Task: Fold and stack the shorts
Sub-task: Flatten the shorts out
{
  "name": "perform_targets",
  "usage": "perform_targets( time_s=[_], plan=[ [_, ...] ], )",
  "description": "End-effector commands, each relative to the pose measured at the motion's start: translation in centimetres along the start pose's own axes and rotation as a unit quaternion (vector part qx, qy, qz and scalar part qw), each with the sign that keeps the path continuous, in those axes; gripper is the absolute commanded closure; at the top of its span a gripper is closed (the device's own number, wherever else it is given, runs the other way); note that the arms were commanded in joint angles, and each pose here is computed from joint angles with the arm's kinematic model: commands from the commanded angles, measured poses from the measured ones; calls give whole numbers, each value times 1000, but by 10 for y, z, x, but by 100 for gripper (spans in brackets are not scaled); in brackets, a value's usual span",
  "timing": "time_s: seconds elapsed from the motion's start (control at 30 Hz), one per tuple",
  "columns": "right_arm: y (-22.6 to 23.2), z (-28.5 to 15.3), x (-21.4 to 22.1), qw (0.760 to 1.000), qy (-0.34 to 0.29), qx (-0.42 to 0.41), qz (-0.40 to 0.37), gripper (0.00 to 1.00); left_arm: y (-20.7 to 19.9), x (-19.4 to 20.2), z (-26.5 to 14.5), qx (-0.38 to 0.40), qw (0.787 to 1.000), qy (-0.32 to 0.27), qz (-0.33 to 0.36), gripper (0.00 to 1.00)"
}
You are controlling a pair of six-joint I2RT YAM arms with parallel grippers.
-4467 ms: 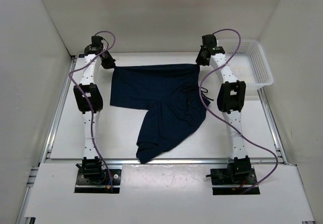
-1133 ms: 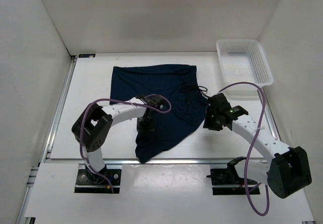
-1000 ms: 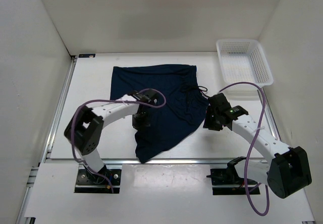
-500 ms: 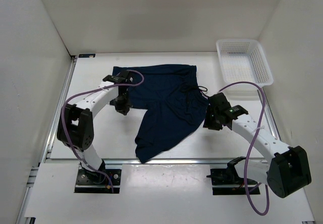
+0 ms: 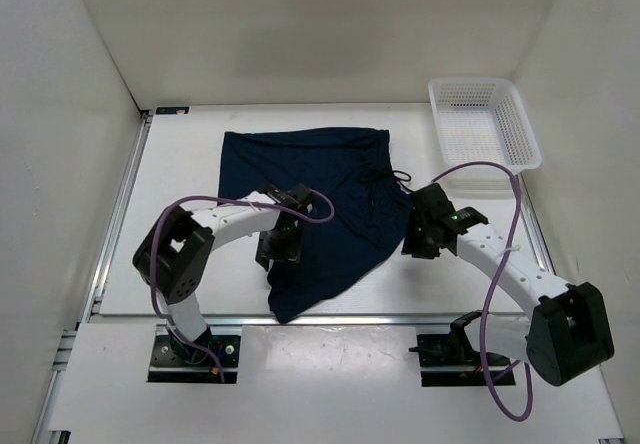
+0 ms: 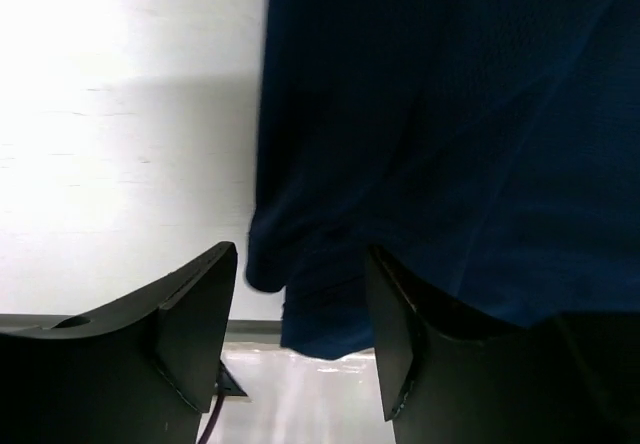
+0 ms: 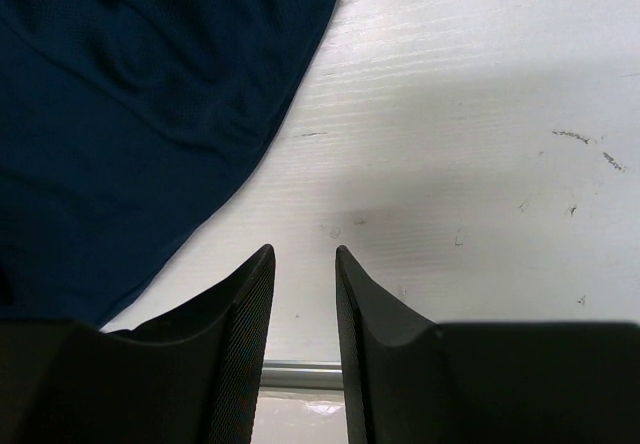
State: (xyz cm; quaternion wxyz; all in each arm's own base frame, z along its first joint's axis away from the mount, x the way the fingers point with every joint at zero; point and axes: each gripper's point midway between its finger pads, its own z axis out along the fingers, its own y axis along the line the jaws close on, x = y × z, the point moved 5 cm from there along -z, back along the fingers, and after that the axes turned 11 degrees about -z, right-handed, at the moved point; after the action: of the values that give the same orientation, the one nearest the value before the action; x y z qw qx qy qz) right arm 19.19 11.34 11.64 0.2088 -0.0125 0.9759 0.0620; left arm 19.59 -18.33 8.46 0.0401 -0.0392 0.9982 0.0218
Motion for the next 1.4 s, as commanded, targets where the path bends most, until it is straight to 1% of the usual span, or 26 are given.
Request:
perform_targets(
  time_s=[0.0, 0.07, 0.13, 0.17, 0.3, 0.37, 0.4, 0.43, 0.47, 0.5, 0.53, 0.57, 0.63, 0.67, 0.7, 0.77, 0.83, 0.9, 0.93, 0.97, 1.0, 1.1, 1.17, 1.27, 1.33, 1.37],
  plan=[
    [4, -4, -10, 1000, -14, -10, -8, 64, -8, -1, 6, -4, 1000, -17, -5, 35],
    [4, -2, -9, 1000, -10, -8, -8, 64, -7, -1, 12, -17, 1000, -13, -8, 41],
    [4, -2, -9, 1000, -10, -8, -8, 64, -8, -2, 16, -22, 1000, -8, -7, 45],
    [4, -2, -10, 1000, -14, -10, -8, 64, -11, -4, 14, -18, 1000, -12, -8, 50],
    [4, -2, -10, 1000, -14, -10, -8, 64, -11, -6, 19, -30, 999, -13, -7, 57],
    [5, -2, -10, 1000, -13, -14, -8, 64, -7, -6, 16, -40, 999, -11, -6, 57],
    [5, -2, -10, 1000, -13, -14, -8, 64, -8, -9, 11, -46, 999, -18, -16, 54],
    [5, -2, -10, 1000, -13, -14, -8, 64, -3, -13, 9, -67, 997, -32, -21, 42],
    [5, -2, -10, 1000, -13, -14, -8, 64, 0, -16, 2, -77, 996, -44, -29, 38],
    [7, -4, -13, 1000, -17, -16, -8, 64, -2, -18, -6, -82, 994, -61, -43, 31],
    [6, -2, -12, 1000, -13, -14, -8, 64, 4, -19, -13, -100, 991, -72, -47, 21],
    [6, -2, -12, 1000, -13, -14, -12, 64, 3, -23, -25, -89, 990, -89, -62, 15],
    [6, 0, -11, 1000, -8, -12, -13, 64, 4, -25, -38, -78, 989, -106, -72, 8],
    [6, 0, -11, 1000, -8, -12, -13, 64, 2, -26, -50, -59, 988, -121, -73, 8],
    [6, 0, -11, 1000, -8, -12, -13, 64, -5, -24, -54, -41, 989, -128, -58, 19],
    [5, 1, -9, 1000, -4, -10, -13, 64, -16, -21, -60, -11, 992, -124, -32, 39],
    [5, 1, -9, 1000, -4, -10, -8, 64, -25, -15, -54, -6, 994, -110, -14, 65],
    [5, 1, -9, 1000, -4, -10, -8, 64, -32, -11, -39, -7, 996, -90, 0, 65],
    [5, 1, -9, 1000, -4, -10, -8, 64, -29, -8, -31, -19, 997, -80, 7, 59],
    [5, 1, -9, 1000, -4, -10, -8, 64, -33, -4, -26, -16, 997, -74, 18, 48],
    [5, -1, -9, 1000, -9, -12, -8, 64, -34, -4, -21, -19, 997, -71, 19, 43],
    [5, -1, -9, 1000, -9, -12, -8, 64, -31, 0, -5, -33, 997, -60, 22, 36],
    [5, -1, -9, 1000, -9, -12, -8, 64, -25, 7, 9, -55, 997, -42, 27, 36],
    [5, -1, -9, 1000, -9, -12, -8, 64, -26, 9, 19, -53, 998, -36, 27, 36],
    [5, -1, -9, 1000, -9, -12, -8, 64, -24, 11, 24, -57, 997, -32, 28, 38],
    [5, -1, -9, 1000, -9, -12, -8, 64, -24, 11, 24, -57, 997, -32, 28, 42]
  ],
)
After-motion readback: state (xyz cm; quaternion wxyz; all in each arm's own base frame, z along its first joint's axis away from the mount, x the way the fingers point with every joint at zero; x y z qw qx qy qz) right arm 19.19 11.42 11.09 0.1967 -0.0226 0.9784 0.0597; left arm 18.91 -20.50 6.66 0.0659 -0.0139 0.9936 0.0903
